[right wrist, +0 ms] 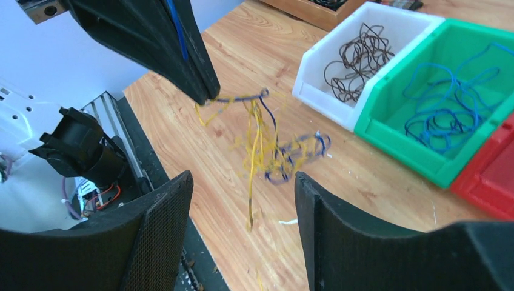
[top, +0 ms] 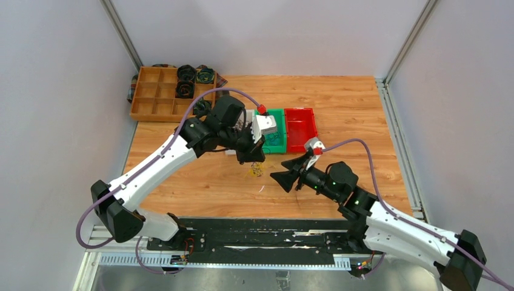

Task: Untangle the cables
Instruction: Untie the cable.

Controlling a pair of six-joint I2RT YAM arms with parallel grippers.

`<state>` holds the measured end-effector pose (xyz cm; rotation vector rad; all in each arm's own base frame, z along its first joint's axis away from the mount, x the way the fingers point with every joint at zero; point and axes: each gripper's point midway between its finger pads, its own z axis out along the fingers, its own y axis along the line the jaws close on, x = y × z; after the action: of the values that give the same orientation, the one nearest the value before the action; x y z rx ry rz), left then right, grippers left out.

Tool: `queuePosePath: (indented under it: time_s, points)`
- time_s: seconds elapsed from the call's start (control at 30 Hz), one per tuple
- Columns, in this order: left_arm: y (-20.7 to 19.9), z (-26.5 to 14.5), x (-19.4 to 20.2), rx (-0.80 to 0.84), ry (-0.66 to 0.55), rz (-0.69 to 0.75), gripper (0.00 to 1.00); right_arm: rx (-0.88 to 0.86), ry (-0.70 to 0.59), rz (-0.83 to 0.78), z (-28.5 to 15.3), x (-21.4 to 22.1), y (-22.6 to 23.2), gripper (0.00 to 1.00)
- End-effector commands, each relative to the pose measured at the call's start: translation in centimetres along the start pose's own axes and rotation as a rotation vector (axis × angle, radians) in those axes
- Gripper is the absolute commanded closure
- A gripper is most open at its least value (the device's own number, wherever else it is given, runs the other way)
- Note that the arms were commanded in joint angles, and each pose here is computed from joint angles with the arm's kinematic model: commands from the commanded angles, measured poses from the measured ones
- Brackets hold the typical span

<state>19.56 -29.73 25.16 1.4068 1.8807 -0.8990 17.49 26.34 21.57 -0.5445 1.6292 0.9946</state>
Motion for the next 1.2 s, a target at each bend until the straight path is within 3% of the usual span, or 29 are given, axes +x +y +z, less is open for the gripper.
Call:
queuePosePath:
  time_s: [0.0,0.47,0.63,0.9,1.17]
  points:
    - [-1.0,-0.9,-1.1,0.029,-0.016,-0.021,0.99,-0.09,-0.116,-0.123,2.3,-4.4,2.7,0.37]
    - [-3.3,-3.2,-3.1,0.11,-0.038,0.008,0.99,-0.031,-0.131,-0.205,8.6,-3.0,1.8,0.4]
    - [-5.1,-4.9,-5.2,0.167,-0.096,0.031,0.99,-0.057,-0.109,-0.182,10.5,-1.9,2.1,0.5]
    - [-5.5,-7.3,-7.3,0.116,-0.156,0.098,1.0,-0.003,-0.101,-0.12,9.9,0.4,0.6,0.75]
    - [-4.8,-11.1,-11.0,-0.033,-0.231,0.183,1.0,0.113,0.002,-0.055,6.9,6.5,-2.8,0.78]
